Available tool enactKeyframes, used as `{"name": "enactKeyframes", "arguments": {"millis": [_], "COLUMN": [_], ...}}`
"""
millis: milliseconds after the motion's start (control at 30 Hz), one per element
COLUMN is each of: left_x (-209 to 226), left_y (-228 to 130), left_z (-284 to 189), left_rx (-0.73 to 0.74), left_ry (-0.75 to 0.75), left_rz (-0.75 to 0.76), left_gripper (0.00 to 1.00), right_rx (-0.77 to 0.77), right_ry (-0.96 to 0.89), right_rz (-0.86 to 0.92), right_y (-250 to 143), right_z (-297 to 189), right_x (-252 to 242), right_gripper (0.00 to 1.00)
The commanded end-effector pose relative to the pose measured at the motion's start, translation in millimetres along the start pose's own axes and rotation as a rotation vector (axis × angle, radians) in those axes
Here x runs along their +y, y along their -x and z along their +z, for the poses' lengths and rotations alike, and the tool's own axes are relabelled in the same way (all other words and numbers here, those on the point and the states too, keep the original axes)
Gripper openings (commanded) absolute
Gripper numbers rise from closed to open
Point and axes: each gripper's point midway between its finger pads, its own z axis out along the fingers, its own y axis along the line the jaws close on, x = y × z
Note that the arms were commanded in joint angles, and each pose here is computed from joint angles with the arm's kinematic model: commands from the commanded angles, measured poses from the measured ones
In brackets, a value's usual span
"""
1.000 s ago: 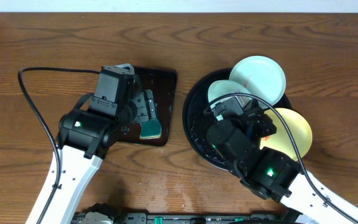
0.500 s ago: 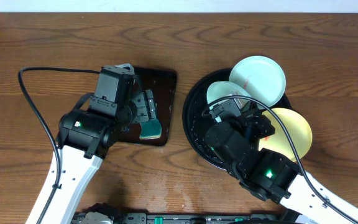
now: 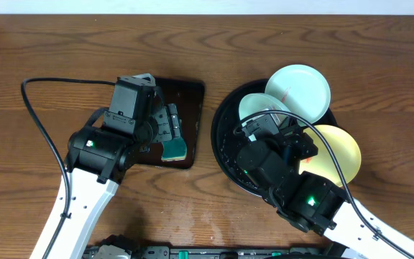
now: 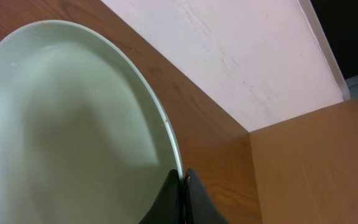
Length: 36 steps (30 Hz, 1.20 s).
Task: Clean dirty plates on tray and stack at the side
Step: 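Lift the pale green plate with the right gripper and carry it right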
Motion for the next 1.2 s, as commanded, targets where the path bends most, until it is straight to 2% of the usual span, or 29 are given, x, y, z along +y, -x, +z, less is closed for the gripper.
{"name": "enactKeyframes", "arguments": {"millis": [0,167,267,400,500,600,733,967,1167], "left_x": [-1.6,-1.7,-1.7,-1.7,-1.7,-1.7,-1.7,-1.6,-1.7], "left_y": [3.1,3.1,3.1,3.1,3.1,3.1,3.1,3.1,3.2], "left_z": [-3.8,-3.8,-3.8,-3.8,-3.8,-3.8,-3.8,-3.8,-3.8], "left_rx": [-0.009,-0.008,-0.008,-0.009,-0.008,-0.009,-0.008,-0.009,-0.009], "left_ry": [-0.009,-0.009,-0.009,-0.009,-0.009,-0.009,-0.009,-0.009,-0.009], "left_rz": [0.007,0.007,0.007,0.007,0.007,0.007,0.007,0.007,0.007], "left_gripper": [0.83,0.83,0.83,0.83,0.83,0.83,0.83,0.83,0.83], "right_rx": [-0.012,-0.01,0.019,0.154,0.257,0.275,0.17,0.018,-0.048], "right_ry": [-0.025,-0.025,-0.029,0.096,0.195,0.187,0.171,-0.105,-0.148], "right_rz": [0.008,0.027,0.186,0.404,0.451,0.479,0.339,0.007,-0.086], "right_y": [6.5,6.3,-0.7,-25.3,-42.5,-47.6,-27.1,7.8,23.1], "right_z": [-3.0,-2.5,2.9,25.7,43.6,49.7,45.0,11.4,-13.5], "right_x": [-6.4,-6.0,-3.6,23.9,37.4,29.8,18.9,-13.4,-6.6], "right_gripper": [0.01,0.01,0.01,0.01,0.01,0.01,0.01,0.01,0.01]}}
